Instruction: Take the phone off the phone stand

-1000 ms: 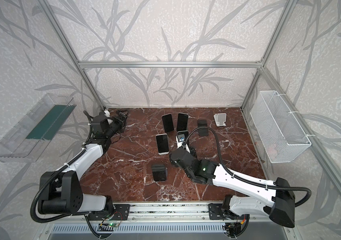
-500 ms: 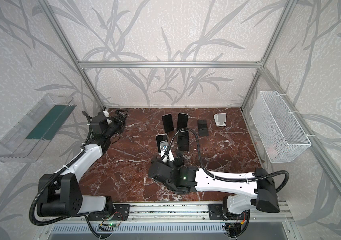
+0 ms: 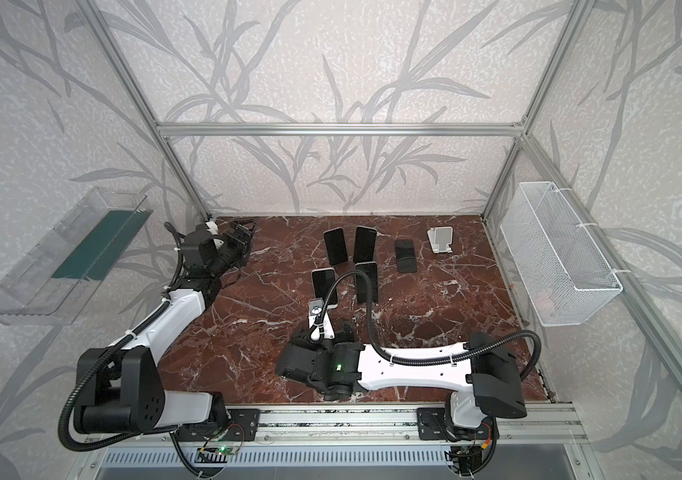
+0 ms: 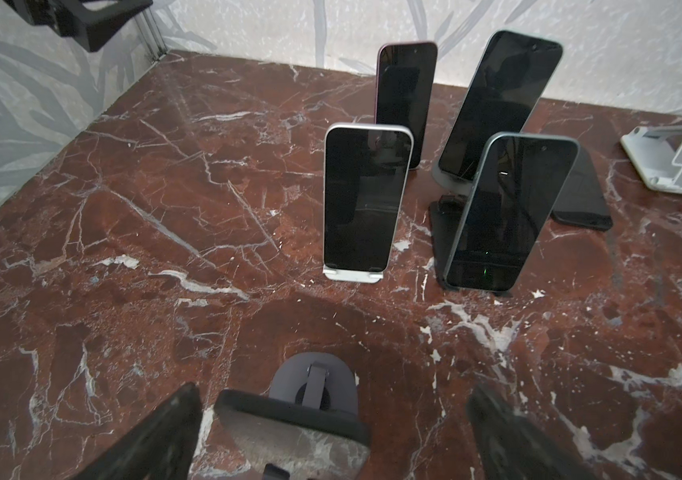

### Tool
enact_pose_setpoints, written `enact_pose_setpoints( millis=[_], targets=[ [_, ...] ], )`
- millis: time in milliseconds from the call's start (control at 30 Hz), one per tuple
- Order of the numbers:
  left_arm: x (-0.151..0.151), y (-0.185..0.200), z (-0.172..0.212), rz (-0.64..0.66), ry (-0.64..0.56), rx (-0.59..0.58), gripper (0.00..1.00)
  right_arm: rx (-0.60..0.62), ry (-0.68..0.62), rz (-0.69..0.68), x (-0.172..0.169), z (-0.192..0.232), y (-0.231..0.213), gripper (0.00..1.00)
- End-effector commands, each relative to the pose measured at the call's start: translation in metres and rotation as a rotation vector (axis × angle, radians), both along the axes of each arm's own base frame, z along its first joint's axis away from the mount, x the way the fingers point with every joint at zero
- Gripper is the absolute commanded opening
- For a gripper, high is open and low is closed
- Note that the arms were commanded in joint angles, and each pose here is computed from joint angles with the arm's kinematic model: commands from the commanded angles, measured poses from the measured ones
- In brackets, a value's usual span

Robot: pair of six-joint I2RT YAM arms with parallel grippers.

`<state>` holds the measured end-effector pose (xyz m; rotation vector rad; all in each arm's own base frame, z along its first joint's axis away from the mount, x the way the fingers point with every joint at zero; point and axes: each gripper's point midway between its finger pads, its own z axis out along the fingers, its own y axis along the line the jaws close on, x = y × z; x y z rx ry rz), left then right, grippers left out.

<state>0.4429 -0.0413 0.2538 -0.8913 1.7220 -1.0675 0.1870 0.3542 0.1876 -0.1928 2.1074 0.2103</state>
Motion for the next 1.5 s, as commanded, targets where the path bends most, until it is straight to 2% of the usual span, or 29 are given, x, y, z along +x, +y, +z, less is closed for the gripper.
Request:
enact_pose_setpoints(
  millis=[0, 167, 467, 1000, 1300, 1467],
  targets=[
    [0.001, 0.002, -0.001, 0.001, -0.009, -0.011, 0.96, 0.053, 0.018, -0.023, -0.005, 0.003, 0.011, 0.99],
    [0.001, -0.001, 0.001, -0.01, -0.014, -0.028, 0.96, 0.066, 0.053, -0.004, -0.012, -0.009, 0.023, 0.99],
    [0.002, -0.003, -0.001, -0.015, -0.011, -0.035, 0.95, 0.039, 0.037, -0.087, -0.01, -0.032, 0.018, 0.99],
    [0.004, -0.007, -0.003, -0.032, -0.01, -0.037, 0.95, 0.014, -0.009, -0.082, -0.006, -0.053, 0.02, 0.82],
    [0.004, -0.009, -0.007, -0.036, -0.001, -0.028, 0.95, -0.015, -0.03, -0.069, -0.009, -0.055, 0.017, 0.78],
    [0.004, -0.01, -0.007, -0.04, -0.003, -0.023, 0.94, -0.021, -0.079, -0.04, -0.012, -0.042, 0.02, 0.75]
  ],
)
